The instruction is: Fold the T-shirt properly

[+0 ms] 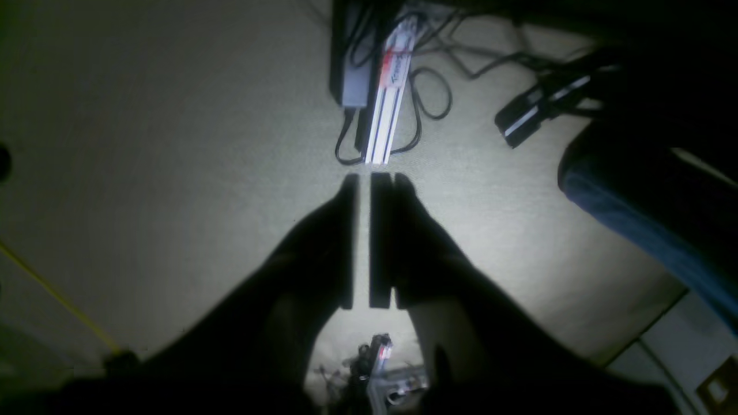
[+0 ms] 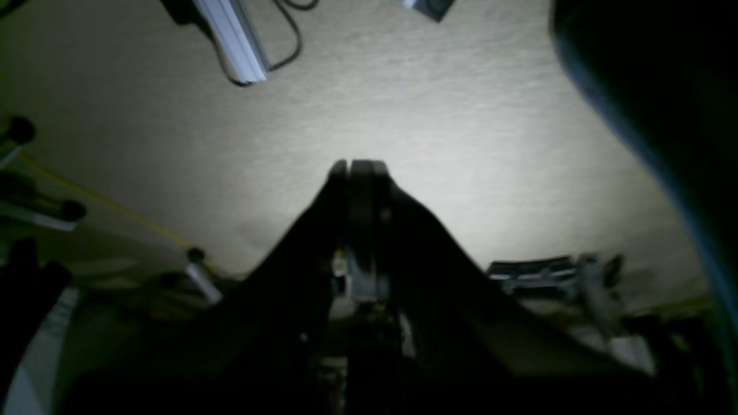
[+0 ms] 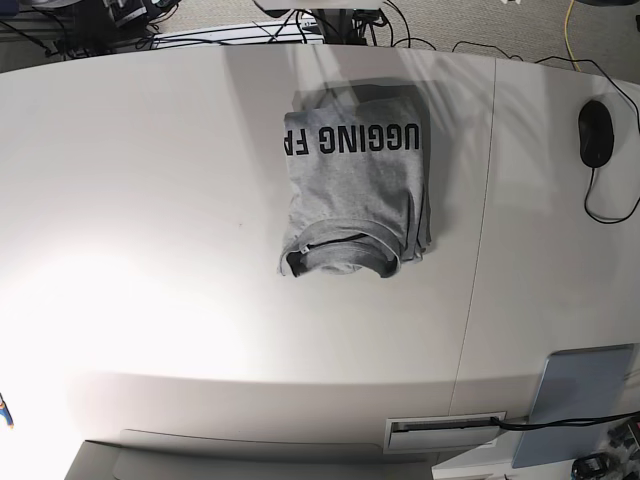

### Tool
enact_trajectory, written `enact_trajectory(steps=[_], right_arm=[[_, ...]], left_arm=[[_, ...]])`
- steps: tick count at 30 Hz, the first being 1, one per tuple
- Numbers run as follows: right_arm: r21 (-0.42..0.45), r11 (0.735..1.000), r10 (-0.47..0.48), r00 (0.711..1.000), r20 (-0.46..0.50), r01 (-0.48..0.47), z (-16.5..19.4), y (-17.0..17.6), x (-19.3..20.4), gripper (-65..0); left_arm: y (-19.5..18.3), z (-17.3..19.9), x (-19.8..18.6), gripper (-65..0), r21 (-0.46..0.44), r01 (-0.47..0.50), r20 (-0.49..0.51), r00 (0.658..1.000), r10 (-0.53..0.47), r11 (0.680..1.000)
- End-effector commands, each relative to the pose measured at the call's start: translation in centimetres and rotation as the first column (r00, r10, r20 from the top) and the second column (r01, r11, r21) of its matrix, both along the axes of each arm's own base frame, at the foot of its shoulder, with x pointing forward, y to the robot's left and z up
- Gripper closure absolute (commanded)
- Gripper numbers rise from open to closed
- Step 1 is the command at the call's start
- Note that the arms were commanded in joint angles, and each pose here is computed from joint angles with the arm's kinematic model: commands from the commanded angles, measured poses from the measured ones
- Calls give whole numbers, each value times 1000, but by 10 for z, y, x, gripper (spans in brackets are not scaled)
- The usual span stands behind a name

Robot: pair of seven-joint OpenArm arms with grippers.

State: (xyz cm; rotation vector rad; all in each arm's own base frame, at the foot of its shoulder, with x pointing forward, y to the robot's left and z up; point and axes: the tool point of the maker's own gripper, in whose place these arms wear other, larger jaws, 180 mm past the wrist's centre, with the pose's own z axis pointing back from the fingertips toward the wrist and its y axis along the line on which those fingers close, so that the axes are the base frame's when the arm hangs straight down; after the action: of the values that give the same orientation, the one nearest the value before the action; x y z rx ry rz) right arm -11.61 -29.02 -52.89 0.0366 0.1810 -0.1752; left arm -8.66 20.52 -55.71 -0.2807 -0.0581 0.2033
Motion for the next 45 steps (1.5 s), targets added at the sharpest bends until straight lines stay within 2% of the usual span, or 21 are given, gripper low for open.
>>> enact_trajectory(steps=[1, 6, 11, 15, 21, 25, 28, 37, 42, 45], right_arm=[[-3, 1000, 0, 1000, -9, 0, -3, -5, -4, 0], [12, 999, -33, 999, 23, 32, -39, -1, 7, 0], [33, 997, -67, 995, 71, 64, -62, 2, 29, 0], [51, 996, -82, 987, 136, 76, -76, 10, 51, 0], [84, 995, -74, 982, 174, 60, -91, 27, 77, 0], [104, 992, -85, 980, 180, 67, -96, 36, 89, 0], [98, 993, -90, 978, 190, 72, -97, 36, 95, 0], [90, 993, -94, 968, 232, 75, -97, 34, 102, 0], [89, 993, -94, 967, 237, 75, -97, 33, 103, 0], [89, 993, -94, 968, 234, 75, -97, 33, 102, 0]], left_arm=[[4, -5, -4, -24, 2, -6, -12, 1000, 6, 1000], [-4, -40, 8, -24, -15, -50, -41, 998, 49, 999], [-15, -61, 38, -26, -41, -68, -46, 997, 66, 997], [-22, -69, 68, -26, -56, -48, -35, 998, 46, 997], [-29, -76, 104, -26, -62, 3, -18, 1000, -4, 998], [-26, -80, 121, -26, -24, 24, -28, 999, -25, 999], [-27, -82, 128, -26, -21, 38, -33, 999, -39, 999], [-38, -85, 117, -26, -41, 7, -38, 999, -9, 999], [-42, -90, 114, -26, 3, -13, -52, 999, 13, 1000], [-49, -90, 113, -26, -6, -7, -51, 999, 7, 1000]])
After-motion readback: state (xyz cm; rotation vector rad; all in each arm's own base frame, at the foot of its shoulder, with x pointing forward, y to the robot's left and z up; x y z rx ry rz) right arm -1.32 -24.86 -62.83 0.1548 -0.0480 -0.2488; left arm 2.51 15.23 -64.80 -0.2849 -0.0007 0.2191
